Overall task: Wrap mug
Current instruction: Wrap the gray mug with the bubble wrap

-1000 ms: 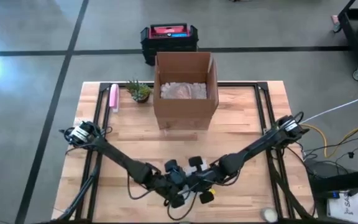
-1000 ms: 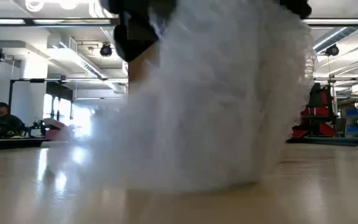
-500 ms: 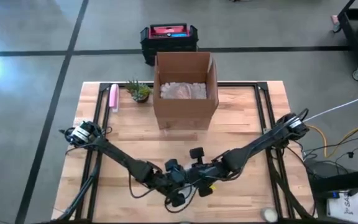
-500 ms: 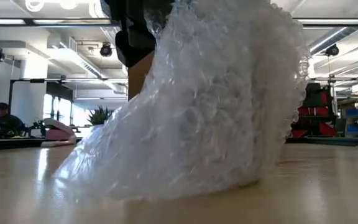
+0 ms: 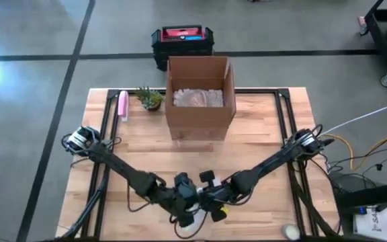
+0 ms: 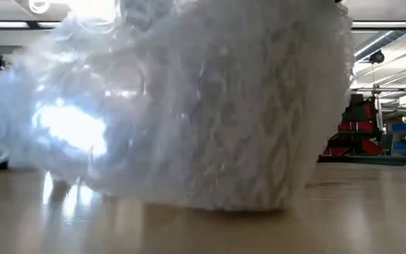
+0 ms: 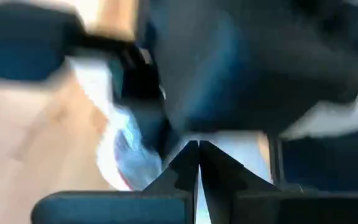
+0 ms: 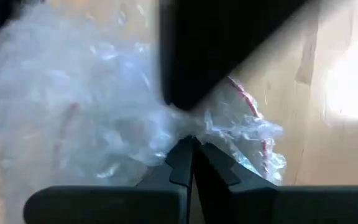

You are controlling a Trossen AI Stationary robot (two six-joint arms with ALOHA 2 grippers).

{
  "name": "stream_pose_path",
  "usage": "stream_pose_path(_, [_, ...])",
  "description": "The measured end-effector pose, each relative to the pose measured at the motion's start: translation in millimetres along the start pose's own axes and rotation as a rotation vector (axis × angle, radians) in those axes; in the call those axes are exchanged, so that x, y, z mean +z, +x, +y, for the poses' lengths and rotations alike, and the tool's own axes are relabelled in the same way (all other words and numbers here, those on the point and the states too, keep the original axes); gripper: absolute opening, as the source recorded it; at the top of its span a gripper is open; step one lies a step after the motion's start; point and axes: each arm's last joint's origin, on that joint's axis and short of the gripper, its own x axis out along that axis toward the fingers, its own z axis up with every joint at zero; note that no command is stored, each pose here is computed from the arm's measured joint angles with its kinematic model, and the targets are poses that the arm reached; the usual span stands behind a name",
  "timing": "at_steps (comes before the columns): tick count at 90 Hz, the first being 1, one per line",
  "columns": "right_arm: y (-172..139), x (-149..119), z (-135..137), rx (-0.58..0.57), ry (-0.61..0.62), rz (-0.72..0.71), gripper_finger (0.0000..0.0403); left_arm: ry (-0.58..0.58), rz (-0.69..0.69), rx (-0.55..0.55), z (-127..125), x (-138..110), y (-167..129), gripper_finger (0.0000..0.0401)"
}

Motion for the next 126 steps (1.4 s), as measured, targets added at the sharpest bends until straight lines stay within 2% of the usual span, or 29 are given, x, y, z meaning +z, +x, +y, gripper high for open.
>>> stream_pose_path(16, [1, 0, -2, -0.006, 0.011, 0.005, 0.0, -0.001, 0.015, -0.056, -9, -6, 1, 0.0])
stream_pose_path(40, [0, 0, -2, -0.011, 0.016, 0.01, 0.0, -0.003, 0.013, 0.064, 9, -15, 36, 0.0])
stream_pose_path(48, [-6, 5, 0, -0.005, -0.002, 0.019, 0.0, -0.017, 0.02, 0.073, 12, -17, 41, 0.0])
stream_pose_path(67, [-34, 16, 1, 0.008, -0.046, 0.133, 0.0, -0.021, 0.03, 0.058, 13, -17, 43, 0.0])
stream_pose_path(78, [-48, 9, -2, -0.023, -0.034, 0.233, 0.0, -0.022, 0.035, 0.06, 14, -17, 42, 0.0])
stream_pose_path(84, [-71, 10, -6, -0.034, -0.009, 0.211, 0.0, -0.022, 0.055, 0.066, 15, -20, 44, 0.0])
stream_pose_path(91, [-89, 4, -10, -0.067, -0.001, 0.253, 0.0, -0.017, 0.066, 0.066, 15, -21, 43, 0.0])
stream_pose_path(98, [-84, 7, -8, -0.085, 0.007, 0.217, 0.0, -0.018, 0.063, 0.062, 14, -21, 43, 0.0])
stream_pose_path(105, [-74, 2, -6, -0.087, -0.009, 0.259, 0.0, -0.018, 0.061, 0.061, 14, -21, 43, 0.0])
stream_pose_path(113, [-87, -1, -9, -0.098, 0.001, 0.269, 0.0, -0.021, 0.055, 0.057, 14, -21, 44, 0.0])
stream_pose_path(121, [-83, -19, -11, -0.156, 0.003, 0.399, 0.0, -0.024, 0.048, 0.052, 13, -20, 44, 0.0])
stream_pose_path(126, [-73, -28, -9, -0.167, 0.016, 0.423, 0.0, -0.022, 0.044, 0.048, 13, -19, 44, 0.0])
